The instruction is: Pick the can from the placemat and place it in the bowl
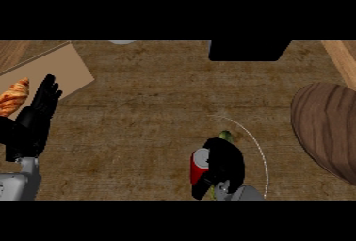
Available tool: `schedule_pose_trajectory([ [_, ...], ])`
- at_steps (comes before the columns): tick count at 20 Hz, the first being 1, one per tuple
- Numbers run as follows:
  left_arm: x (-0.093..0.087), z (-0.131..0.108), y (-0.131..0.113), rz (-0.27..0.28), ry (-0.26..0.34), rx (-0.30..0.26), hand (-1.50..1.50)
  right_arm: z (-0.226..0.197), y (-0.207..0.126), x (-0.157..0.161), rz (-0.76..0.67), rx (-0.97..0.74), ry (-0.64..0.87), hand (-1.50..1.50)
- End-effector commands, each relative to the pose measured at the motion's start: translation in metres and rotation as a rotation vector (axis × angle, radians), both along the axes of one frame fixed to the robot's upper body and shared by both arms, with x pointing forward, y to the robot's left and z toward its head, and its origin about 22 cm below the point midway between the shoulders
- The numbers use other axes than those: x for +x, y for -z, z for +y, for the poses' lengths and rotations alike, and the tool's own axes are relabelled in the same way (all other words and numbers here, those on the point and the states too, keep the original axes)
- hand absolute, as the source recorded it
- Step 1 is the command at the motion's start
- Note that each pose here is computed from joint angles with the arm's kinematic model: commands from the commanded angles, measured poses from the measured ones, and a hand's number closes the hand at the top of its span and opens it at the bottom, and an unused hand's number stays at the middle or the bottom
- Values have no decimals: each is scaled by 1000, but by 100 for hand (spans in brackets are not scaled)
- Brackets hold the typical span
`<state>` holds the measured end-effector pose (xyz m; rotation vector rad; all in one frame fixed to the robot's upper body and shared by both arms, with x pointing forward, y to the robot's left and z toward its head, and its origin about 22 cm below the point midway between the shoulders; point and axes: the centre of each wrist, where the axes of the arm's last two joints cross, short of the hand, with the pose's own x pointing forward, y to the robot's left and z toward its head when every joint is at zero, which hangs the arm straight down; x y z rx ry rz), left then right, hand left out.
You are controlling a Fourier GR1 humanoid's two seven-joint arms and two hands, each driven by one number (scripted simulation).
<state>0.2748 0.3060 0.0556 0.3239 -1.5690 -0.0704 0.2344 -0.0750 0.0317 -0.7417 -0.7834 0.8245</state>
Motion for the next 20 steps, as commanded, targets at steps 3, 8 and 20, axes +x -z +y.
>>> schedule_pose_trajectory([
  [3,1,8,-4,-3,-16,2,0,2,0,-3,-53,-173,175,150],
  [8,-3,14,-2,1,5,12,0,-57,-4,65,-123,-167,44,150],
  [20,-4,8,3,6,-28,12,0,-70,-132,53,-669,-359,196,150],
])
